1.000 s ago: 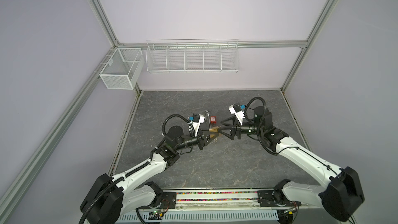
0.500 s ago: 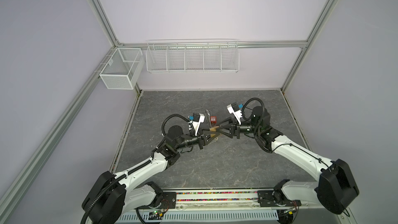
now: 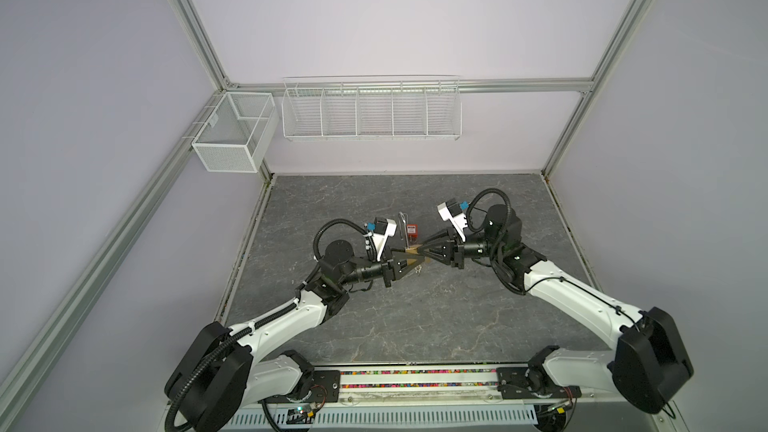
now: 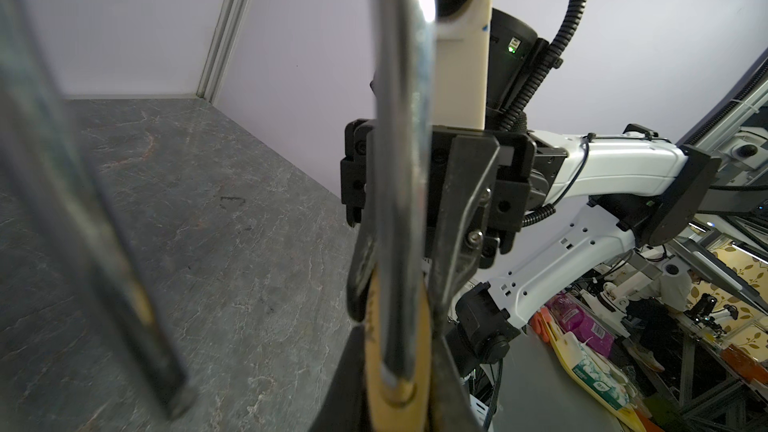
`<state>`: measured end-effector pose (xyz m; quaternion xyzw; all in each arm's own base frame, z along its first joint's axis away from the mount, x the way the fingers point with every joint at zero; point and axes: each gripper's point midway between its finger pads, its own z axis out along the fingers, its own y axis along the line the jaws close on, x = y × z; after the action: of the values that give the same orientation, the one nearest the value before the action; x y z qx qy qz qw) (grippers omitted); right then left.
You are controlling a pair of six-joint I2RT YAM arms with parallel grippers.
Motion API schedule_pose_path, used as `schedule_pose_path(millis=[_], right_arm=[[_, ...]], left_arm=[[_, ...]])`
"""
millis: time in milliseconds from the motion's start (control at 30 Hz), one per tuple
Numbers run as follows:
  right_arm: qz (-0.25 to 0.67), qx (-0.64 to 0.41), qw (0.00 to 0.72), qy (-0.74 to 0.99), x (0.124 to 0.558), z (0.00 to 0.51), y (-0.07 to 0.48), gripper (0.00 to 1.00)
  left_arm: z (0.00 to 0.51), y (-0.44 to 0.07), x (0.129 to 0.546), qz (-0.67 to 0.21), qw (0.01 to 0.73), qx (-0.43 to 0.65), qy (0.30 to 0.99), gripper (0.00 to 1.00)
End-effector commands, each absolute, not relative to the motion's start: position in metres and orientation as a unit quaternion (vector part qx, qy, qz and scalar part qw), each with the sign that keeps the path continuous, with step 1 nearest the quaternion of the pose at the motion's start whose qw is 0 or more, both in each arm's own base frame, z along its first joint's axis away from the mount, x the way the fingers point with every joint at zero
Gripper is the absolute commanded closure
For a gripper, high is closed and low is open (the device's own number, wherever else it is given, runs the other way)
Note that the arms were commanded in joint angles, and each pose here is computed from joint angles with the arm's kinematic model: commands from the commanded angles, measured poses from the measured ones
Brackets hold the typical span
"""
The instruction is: Unlock with the key
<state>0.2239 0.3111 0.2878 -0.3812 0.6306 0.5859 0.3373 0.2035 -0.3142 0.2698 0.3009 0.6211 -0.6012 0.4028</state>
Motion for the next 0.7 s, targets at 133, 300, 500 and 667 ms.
schedule_pose_path(millis=[133, 300, 500, 667], right_arm=[[0.586, -0.398, 0.347, 0.615, 0.211, 0.300, 0.309, 0.93], [0.581, -0.393, 0.349, 0.621, 0.213, 0.299, 0.309, 0.93], [0.556, -0.373, 0.369, 0.644, 0.225, 0.295, 0.304, 0.93], [0.526, -0.347, 0.384, 0.676, 0.240, 0.289, 0.298, 0.93]], left_arm=[[0.289, -0.308, 0.233, -0.576, 0.466, 0.278, 0.612, 0.90], [0.290, -0.307, 0.234, -0.574, 0.468, 0.275, 0.613, 0.74], [0.288, -0.306, 0.234, -0.566, 0.468, 0.277, 0.620, 0.57], [0.283, -0.304, 0.234, -0.562, 0.465, 0.274, 0.627, 0.52]])
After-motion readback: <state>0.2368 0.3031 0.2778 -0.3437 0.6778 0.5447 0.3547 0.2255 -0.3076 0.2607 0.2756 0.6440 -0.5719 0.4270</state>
